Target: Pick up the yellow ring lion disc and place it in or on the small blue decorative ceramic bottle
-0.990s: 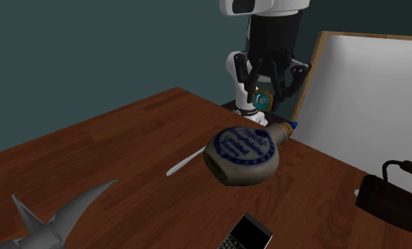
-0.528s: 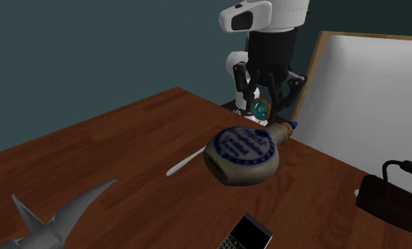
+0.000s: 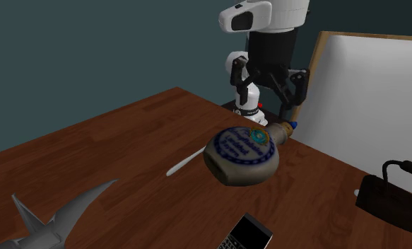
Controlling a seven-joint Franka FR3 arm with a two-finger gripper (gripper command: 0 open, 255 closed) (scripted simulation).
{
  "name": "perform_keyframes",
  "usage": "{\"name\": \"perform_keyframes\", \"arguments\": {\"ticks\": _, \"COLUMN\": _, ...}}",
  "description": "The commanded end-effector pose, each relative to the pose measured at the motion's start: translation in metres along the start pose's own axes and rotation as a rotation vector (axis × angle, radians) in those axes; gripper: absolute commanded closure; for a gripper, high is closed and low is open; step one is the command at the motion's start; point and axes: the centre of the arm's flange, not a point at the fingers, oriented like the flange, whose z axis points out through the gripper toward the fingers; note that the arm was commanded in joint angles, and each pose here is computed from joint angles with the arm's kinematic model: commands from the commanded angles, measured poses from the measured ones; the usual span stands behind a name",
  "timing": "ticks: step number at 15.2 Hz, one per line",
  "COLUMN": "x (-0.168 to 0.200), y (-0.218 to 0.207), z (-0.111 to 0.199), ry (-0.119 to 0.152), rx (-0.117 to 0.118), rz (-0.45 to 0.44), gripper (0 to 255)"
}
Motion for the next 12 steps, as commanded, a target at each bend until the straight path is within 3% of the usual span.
{"name": "perform_keyframes", "arguments": {"ticks": 1, "x": 0.0, "y": 0.0, "z": 0.0, "ry": 0.0, "rx": 0.0, "rz": 0.0, "gripper": 0}}
{"name": "perform_keyframes", "arguments": {"ticks": 5, "x": 0.0, "y": 0.0, "z": -0.05, "ry": 0.0, "rx": 0.0, "rz": 0.0, "gripper": 0}}
{"name": "perform_keyframes", "arguments": {"ticks": 12, "x": 0.0, "y": 0.0, "z": -0.05, "ry": 0.0, "rx": 0.0, "rz": 0.0, "gripper": 0}}
